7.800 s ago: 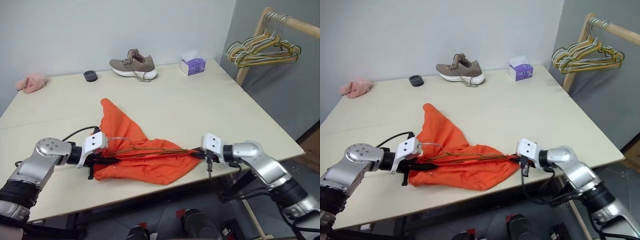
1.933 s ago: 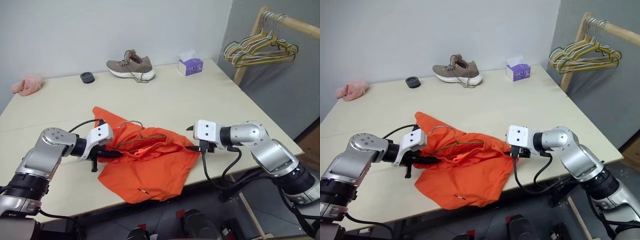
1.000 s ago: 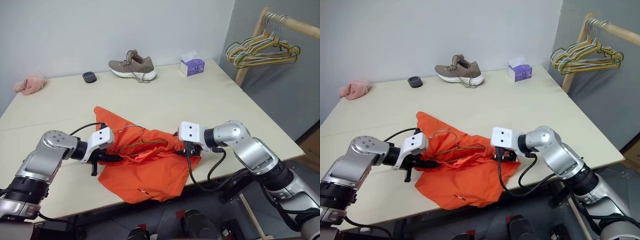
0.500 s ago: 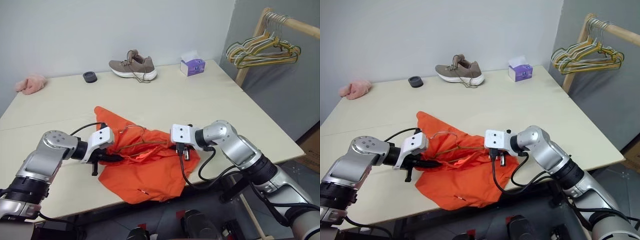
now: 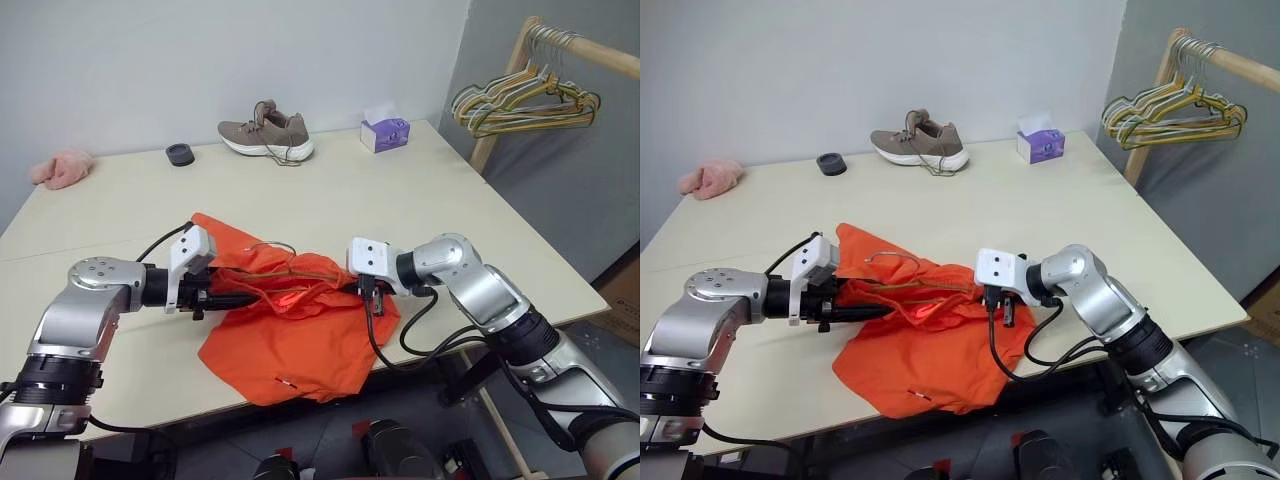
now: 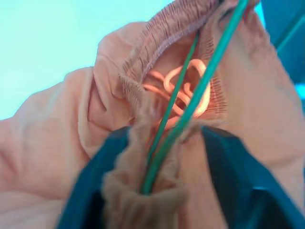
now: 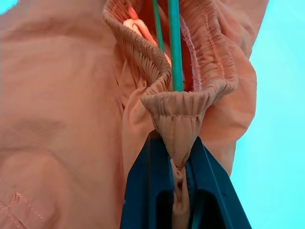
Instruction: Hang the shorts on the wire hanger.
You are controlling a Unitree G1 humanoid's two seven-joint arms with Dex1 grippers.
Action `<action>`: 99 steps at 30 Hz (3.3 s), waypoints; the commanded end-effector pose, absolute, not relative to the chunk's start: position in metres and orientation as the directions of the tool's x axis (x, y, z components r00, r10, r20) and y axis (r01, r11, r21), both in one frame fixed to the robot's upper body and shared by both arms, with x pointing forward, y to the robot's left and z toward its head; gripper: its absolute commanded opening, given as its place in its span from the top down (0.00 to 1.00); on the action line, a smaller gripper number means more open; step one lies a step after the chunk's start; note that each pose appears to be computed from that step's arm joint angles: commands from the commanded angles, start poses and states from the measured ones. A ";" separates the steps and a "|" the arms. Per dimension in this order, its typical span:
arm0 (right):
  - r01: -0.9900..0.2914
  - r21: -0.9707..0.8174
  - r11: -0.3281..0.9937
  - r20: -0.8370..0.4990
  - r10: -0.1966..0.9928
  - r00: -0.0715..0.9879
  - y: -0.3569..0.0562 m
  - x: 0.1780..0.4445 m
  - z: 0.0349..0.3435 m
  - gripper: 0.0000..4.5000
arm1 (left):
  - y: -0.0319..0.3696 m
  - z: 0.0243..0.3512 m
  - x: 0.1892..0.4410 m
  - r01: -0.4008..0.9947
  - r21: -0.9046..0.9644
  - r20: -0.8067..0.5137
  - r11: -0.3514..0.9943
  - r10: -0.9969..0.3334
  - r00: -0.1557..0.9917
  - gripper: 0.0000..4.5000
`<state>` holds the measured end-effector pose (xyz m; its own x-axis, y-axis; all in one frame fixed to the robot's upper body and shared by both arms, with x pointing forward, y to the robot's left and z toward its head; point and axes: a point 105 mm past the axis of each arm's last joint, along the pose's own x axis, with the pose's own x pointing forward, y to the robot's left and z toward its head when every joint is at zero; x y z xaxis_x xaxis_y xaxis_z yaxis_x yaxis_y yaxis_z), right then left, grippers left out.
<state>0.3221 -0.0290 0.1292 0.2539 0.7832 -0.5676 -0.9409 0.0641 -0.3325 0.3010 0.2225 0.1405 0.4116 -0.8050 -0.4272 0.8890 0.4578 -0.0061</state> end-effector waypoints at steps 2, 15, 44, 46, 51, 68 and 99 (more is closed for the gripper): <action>-0.933 -0.322 0.162 -0.523 0.791 0.318 -0.044 0.338 0.147 1.00 | 0.255 0.183 0.308 0.808 0.026 -0.327 0.589 -0.759 0.564 0.34; -0.910 -0.246 0.334 -0.471 0.779 0.414 -0.058 0.361 0.152 1.00 | 0.329 0.176 0.305 0.623 0.059 -0.397 0.780 -0.554 0.732 0.34; -0.892 -0.414 0.183 -0.524 0.753 0.398 -0.057 0.333 0.149 1.00 | 0.268 0.140 0.338 0.800 0.078 -0.453 0.595 -0.694 0.560 0.54; -0.894 -0.412 0.178 -0.529 0.752 0.394 -0.057 0.332 0.147 1.00 | 0.265 0.141 0.335 0.819 0.088 -0.461 0.568 -0.705 0.539 0.69; -0.897 -0.408 0.171 -0.540 0.747 0.388 -0.059 0.332 0.144 1.00 | 0.260 0.151 0.338 0.819 0.108 -0.431 0.564 -0.716 0.550 1.00; -0.879 -0.462 0.119 -0.601 0.687 0.409 -0.070 0.337 0.119 1.00 | 0.237 0.183 0.333 0.855 0.048 -0.331 0.517 -0.799 0.502 1.00; -0.715 -0.079 0.695 -0.505 0.591 0.630 -0.153 0.328 0.134 1.00 | 0.210 0.185 0.309 0.874 0.067 -0.228 0.481 -0.846 0.482 0.02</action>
